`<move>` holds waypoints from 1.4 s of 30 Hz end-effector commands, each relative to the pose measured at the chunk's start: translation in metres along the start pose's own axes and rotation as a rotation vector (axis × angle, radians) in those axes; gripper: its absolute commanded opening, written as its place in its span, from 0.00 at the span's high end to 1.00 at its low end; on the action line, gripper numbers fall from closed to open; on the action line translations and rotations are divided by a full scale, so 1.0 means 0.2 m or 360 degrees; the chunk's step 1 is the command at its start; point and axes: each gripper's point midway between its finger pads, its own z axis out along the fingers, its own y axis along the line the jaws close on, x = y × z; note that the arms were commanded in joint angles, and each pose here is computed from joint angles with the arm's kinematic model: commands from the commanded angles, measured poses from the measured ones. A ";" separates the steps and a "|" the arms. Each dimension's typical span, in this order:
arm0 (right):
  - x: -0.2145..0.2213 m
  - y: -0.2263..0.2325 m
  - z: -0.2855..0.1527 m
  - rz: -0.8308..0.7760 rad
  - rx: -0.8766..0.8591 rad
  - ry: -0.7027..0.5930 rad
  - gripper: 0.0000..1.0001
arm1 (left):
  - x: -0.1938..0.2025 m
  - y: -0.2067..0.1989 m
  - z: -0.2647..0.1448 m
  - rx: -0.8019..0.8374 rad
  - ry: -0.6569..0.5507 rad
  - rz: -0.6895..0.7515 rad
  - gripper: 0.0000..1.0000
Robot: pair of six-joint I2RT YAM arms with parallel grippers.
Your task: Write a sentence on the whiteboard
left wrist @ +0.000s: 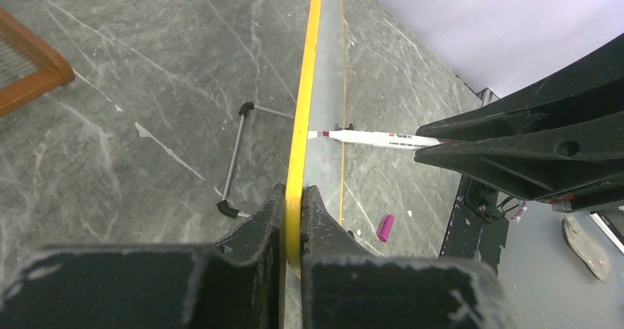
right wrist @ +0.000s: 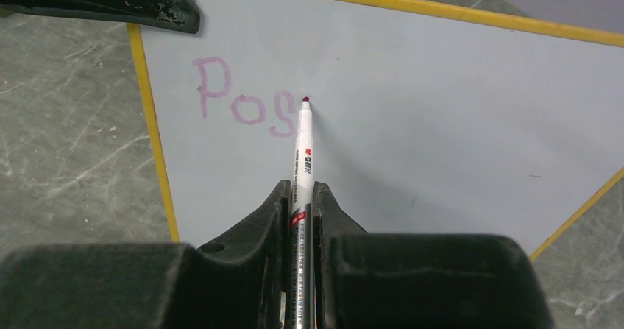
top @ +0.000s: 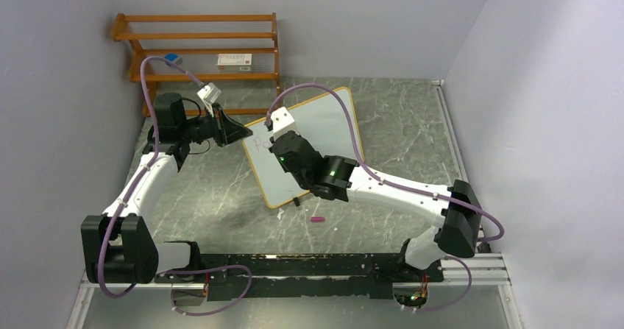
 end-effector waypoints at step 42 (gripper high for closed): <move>0.00 -0.02 0.00 0.0042 0.0027 -0.0003 1.00 | 0.01 0.02 0.01 -0.0028 0.0025 0.0092 0.95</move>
